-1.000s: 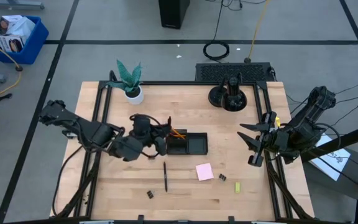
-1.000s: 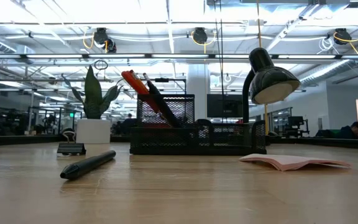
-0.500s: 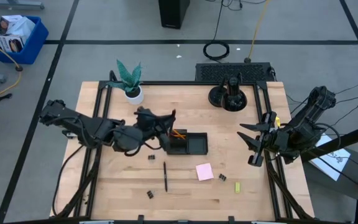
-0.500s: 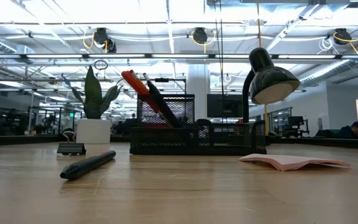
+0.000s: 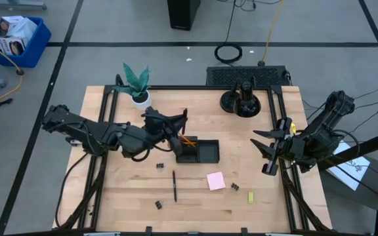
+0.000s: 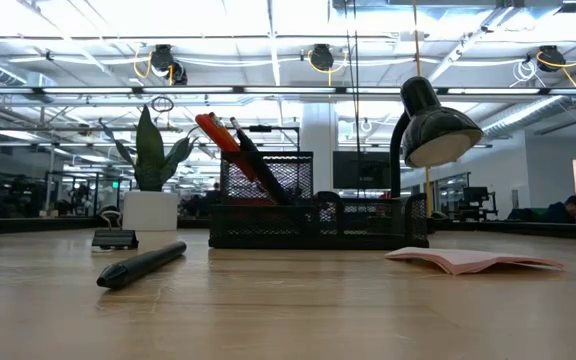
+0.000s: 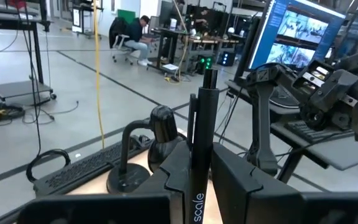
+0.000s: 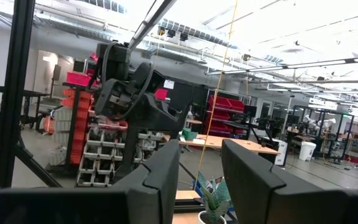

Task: Pick and place office supplies into organizer
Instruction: Put the left black pen into the desk organizer

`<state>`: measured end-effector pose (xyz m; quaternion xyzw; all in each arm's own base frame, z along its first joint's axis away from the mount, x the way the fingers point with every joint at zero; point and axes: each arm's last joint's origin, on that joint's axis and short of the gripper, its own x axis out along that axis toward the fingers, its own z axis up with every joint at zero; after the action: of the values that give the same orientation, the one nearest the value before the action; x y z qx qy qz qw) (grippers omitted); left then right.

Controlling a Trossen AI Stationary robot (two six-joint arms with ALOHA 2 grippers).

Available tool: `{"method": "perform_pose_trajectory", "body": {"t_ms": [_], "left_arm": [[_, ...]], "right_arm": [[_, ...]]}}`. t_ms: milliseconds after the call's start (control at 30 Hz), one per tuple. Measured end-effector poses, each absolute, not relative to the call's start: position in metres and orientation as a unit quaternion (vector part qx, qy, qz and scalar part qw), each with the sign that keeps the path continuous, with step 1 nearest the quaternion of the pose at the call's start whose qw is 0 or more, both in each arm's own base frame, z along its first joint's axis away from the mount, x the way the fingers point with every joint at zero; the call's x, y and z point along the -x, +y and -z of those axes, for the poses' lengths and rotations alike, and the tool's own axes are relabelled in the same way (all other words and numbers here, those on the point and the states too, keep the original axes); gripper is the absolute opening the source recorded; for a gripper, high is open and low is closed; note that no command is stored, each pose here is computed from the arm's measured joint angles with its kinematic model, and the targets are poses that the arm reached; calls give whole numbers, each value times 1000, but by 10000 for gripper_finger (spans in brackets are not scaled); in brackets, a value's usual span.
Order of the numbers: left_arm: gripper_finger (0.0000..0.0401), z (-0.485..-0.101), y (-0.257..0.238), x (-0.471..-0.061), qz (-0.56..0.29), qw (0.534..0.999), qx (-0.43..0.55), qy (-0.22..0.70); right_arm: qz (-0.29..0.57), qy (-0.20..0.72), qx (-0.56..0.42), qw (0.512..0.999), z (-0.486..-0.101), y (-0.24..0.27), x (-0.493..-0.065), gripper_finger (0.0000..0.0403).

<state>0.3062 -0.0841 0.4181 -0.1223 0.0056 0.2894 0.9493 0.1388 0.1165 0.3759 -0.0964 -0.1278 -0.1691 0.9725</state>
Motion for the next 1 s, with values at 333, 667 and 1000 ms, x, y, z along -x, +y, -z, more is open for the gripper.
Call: {"method": "perform_pose_trajectory", "body": {"t_ms": [333, 667, 1000], "left_arm": [[51, -425, -85, -307, -273, 954, 127, -18], [51, -422, -79, -310, -286, 952, 113, -8], [51, -420, -76, -310, -293, 951, 99, 1]], "right_arm": [[169, -128, 97, 972, -376, 117, -139, 116], [169, -128, 96, 973, -376, 117, -139, 116], [169, -128, 95, 973, -376, 117, -139, 116]]}}
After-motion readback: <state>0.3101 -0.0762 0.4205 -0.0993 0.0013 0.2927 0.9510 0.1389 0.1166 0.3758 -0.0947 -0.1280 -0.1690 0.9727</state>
